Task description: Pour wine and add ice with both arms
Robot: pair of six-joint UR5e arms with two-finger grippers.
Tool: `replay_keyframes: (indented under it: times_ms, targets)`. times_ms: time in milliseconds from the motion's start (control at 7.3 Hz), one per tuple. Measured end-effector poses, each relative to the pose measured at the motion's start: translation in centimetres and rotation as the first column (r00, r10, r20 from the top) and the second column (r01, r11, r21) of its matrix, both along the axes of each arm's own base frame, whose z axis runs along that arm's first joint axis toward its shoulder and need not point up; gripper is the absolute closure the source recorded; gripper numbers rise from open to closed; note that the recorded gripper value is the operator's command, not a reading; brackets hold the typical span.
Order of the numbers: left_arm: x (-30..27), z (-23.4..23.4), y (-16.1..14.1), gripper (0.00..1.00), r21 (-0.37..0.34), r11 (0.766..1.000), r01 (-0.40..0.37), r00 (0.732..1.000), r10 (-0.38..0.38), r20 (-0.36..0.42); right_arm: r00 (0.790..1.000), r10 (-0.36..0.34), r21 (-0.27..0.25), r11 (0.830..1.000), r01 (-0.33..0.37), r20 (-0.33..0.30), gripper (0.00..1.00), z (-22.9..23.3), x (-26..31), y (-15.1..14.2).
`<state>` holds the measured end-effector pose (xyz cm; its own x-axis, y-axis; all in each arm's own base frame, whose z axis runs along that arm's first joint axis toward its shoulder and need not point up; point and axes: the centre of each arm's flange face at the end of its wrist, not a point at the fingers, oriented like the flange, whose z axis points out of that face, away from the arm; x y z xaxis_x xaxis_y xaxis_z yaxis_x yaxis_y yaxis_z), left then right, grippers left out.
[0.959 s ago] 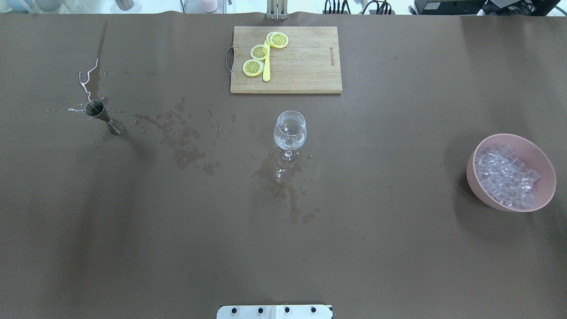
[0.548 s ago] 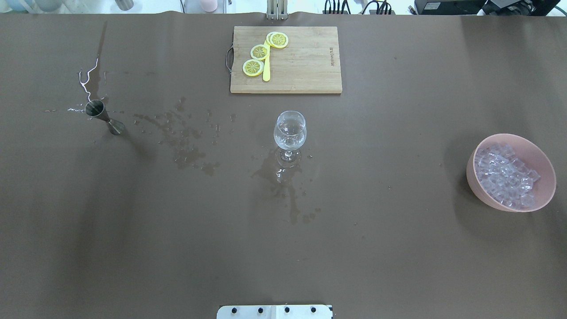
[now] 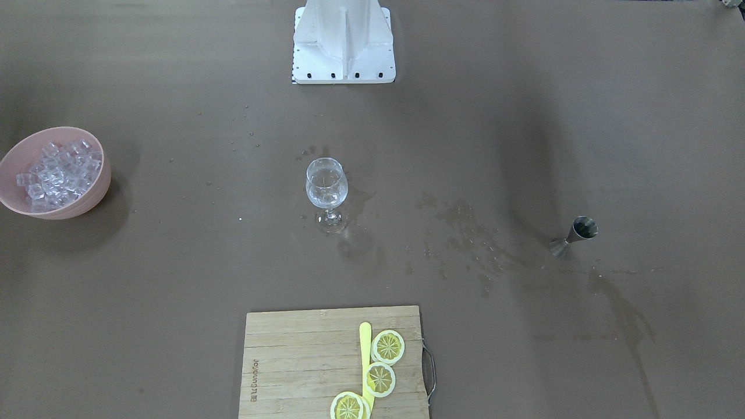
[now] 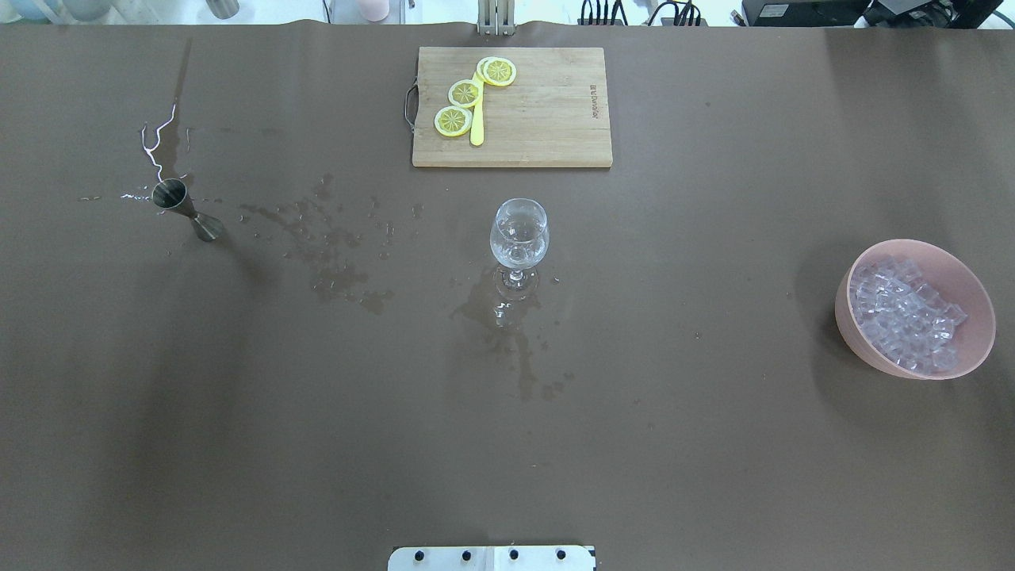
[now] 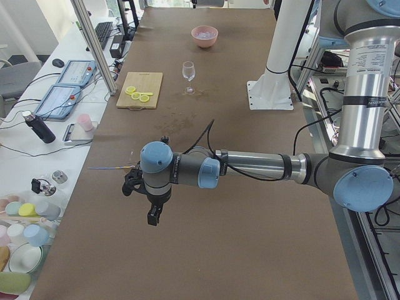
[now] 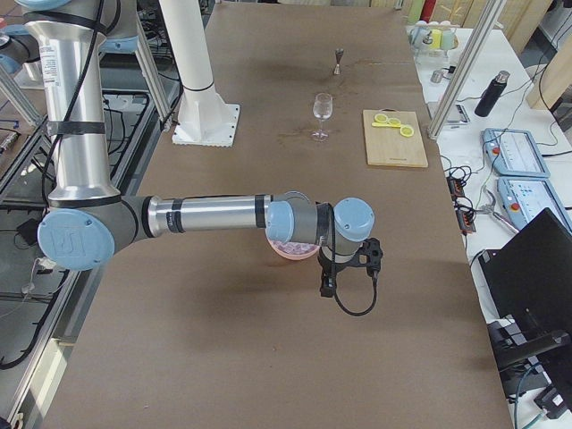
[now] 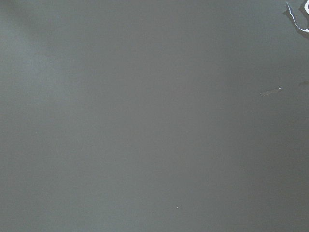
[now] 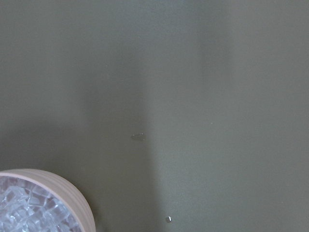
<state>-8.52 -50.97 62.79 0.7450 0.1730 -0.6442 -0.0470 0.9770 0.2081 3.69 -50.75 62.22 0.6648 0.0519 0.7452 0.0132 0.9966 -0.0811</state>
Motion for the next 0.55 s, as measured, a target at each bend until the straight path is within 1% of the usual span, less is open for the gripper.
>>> replay_keyframes:
  times_ms: [137,411,548]
  targets:
    - [-0.01,-0.01,-0.05,0.02,0.005,1.0,-0.001,1.0,0.001,0.001,1.0,0.0,0.0,1.0,0.0,0.0,0.0,-0.03,0.0,0.0]
    - [-0.05,-0.67,-0.32,0.02,0.049,0.999,0.005,1.0,-0.005,0.006,1.0,0.001,0.0,1.0,-0.001,0.001,0.0,-0.09,0.0,0.0]
    - [-0.08,-0.81,-0.45,0.02,0.06,0.998,0.008,1.0,-0.008,0.009,1.0,0.001,0.001,1.0,-0.001,0.0,0.0,-0.1,0.02,0.02]
